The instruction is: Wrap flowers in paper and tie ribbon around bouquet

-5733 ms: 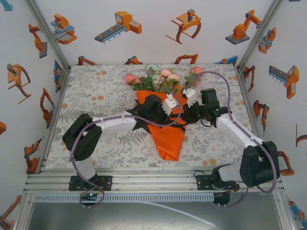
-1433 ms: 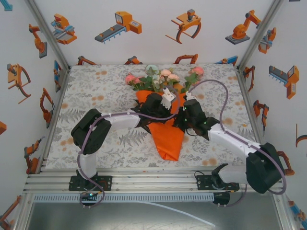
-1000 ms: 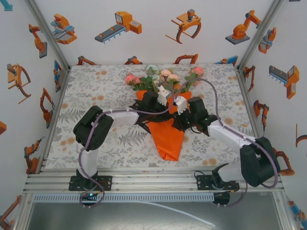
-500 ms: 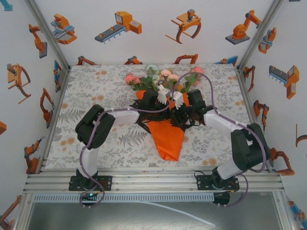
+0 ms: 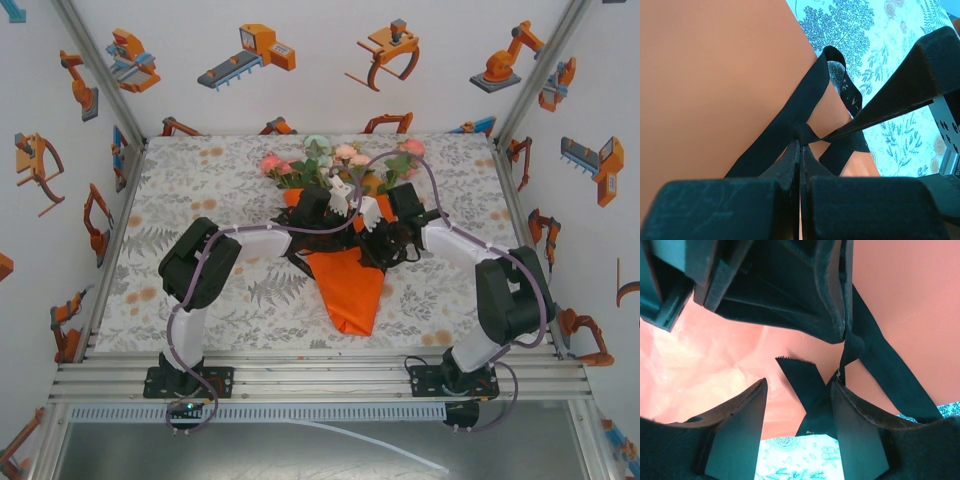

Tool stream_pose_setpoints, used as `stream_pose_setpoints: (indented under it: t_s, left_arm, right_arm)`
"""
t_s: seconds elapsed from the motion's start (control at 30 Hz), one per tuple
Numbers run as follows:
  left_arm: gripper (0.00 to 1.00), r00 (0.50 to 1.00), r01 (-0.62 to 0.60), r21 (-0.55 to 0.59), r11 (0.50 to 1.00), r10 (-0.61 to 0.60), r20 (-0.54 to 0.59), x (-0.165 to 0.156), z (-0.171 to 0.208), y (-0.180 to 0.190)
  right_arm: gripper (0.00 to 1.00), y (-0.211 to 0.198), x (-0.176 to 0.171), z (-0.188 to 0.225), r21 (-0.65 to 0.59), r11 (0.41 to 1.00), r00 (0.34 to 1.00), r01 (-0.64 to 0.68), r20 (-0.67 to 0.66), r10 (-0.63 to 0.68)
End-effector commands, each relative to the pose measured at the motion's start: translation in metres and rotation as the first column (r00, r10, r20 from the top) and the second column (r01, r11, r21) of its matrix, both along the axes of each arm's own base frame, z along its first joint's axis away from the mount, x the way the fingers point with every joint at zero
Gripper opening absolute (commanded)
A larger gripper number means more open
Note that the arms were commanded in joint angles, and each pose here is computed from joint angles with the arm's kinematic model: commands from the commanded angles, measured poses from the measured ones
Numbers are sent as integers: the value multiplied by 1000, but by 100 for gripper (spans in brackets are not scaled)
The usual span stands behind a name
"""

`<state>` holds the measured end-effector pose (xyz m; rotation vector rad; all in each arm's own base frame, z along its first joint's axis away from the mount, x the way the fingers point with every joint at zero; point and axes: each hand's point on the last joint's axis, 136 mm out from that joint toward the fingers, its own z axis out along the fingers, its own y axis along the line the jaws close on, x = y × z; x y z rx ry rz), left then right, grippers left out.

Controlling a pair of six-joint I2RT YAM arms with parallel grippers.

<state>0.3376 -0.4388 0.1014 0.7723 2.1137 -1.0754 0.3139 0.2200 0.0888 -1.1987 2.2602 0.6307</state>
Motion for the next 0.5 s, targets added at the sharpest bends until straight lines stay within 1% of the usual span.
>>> stream_pose_setpoints:
  t_s: [0.0, 0.07, 0.27, 0.47]
  left_arm:
    - [1, 1000, 2, -18, 1000, -2, -2, 6, 3, -4]
    - [1, 1000, 1, -16, 1000, -1, 0, 6, 3, -3]
    - [1, 1000, -3, -9, 1000, 3, 0, 7, 0, -2]
    - [1, 1000, -4, -6, 1000, 3, -4, 8, -2, -2]
  right_arm:
    - [53, -4, 4, -4, -56, 998, 999, -41, 5, 41]
    - [53, -6, 6, -9, -83, 996, 999, -44, -5, 44]
    - [53, -5, 5, -21, -109, 990, 995, -93, -54, 88]
    - [47, -5, -4, -42, -150, 979, 986, -140, -115, 124]
